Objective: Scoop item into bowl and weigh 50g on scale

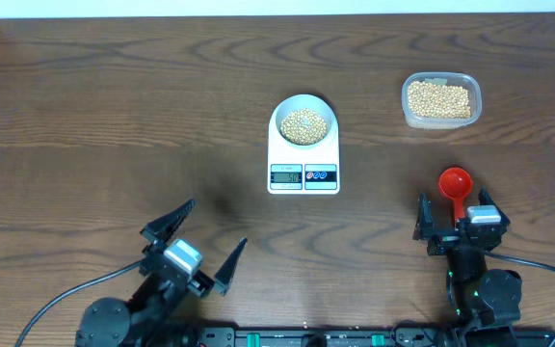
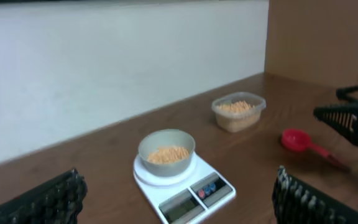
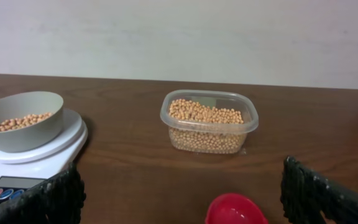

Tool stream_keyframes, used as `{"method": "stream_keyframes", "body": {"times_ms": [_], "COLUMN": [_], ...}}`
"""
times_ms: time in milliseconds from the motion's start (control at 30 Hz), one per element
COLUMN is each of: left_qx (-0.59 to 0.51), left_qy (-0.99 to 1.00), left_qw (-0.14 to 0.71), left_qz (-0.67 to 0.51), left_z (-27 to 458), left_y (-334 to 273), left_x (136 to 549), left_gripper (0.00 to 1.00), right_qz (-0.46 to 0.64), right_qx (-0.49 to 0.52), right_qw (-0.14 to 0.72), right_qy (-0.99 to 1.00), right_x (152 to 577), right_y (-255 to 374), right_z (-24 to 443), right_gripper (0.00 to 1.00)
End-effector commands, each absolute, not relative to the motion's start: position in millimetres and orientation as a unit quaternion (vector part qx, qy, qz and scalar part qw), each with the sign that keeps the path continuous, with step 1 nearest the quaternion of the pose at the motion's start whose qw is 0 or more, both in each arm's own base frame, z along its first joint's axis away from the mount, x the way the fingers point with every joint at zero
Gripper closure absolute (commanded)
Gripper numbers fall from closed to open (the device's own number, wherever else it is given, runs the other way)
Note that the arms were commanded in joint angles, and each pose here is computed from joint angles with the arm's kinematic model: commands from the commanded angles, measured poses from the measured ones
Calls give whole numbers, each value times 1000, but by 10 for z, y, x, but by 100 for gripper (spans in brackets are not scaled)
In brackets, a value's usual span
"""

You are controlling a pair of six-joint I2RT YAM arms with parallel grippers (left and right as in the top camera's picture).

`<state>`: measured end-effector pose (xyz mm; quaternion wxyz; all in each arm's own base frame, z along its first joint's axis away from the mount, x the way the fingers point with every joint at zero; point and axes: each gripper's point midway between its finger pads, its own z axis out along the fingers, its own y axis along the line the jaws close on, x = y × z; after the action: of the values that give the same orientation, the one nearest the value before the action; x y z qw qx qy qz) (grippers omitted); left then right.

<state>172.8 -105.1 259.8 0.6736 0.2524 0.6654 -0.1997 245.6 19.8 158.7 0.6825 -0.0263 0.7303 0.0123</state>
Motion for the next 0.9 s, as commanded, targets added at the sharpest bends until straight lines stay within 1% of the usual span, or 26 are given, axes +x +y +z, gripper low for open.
{"method": "stream_keyframes", "body": {"times_ms": [0,467,700,867], "left_qx": [203,109,81,96], "left_qy": [683,701,724,724], "left_qw": [665,692,679,678], "left_qz": [-224,-130,-90,-76], "left_z": [2483,2145,1848,1707], "left_y": [-1002,-602,-445,-448], "left_x": [1816,2224,2333,2374], "left_gripper": [2,2,2,2], "right_qz": [8,8,8,8], "right_qx": [-30,-30,-30,-30], "right_qw": [683,683,683,683], "right_qy": [729,730,730,730], "right_x": [2452,2453,2453,2453], "right_y": [203,203,203,203], "right_z": [1586,1586,1585,1585], "right_gripper": [1,1,1,1]}}
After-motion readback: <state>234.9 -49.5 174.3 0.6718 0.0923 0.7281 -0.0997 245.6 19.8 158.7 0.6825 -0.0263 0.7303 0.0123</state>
